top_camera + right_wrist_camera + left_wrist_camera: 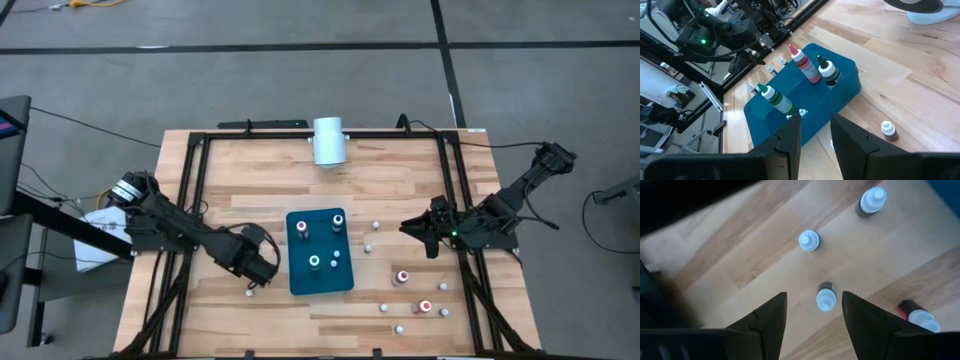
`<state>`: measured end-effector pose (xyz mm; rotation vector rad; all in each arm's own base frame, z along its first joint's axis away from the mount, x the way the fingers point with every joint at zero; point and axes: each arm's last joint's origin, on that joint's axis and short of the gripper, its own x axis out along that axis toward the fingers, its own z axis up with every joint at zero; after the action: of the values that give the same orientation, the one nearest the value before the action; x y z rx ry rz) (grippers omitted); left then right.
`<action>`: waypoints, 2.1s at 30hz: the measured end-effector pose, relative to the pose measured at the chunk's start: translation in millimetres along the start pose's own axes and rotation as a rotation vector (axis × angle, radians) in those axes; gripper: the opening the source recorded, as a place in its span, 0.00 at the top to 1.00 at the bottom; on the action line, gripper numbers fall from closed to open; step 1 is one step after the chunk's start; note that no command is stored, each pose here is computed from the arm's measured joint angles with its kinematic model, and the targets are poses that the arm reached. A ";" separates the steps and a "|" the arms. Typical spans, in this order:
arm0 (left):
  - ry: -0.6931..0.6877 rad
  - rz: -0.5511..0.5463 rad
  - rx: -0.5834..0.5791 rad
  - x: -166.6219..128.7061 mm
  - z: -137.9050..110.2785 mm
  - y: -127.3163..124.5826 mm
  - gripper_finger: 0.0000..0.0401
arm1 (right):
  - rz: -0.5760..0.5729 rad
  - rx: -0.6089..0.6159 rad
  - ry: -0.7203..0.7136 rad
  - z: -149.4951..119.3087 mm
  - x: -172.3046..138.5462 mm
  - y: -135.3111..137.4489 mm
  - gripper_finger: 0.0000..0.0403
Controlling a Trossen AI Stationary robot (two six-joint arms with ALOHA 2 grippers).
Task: Pick & Place food coloring
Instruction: Put the left small black food coloring bottle into the blue bin
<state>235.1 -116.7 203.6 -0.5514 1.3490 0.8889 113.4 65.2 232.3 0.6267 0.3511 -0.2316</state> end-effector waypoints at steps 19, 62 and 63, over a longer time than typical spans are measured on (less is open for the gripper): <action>0.043 -0.062 -0.019 16.2 -3.6 -5.4 0.54 | 0.002 0.001 0.000 0.1 0.0 0.1 0.77; 0.021 -0.064 -0.050 34.7 -7.5 -1.5 0.54 | 0.004 0.018 -0.001 0.2 0.0 0.4 0.77; 0.020 -0.063 -0.054 34.8 -7.6 -1.4 0.54 | 0.004 0.018 0.000 0.2 0.0 0.4 0.77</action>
<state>231.2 -115.5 168.2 -0.6428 1.3219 0.8718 113.6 65.4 232.6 0.6453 0.3477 -0.2313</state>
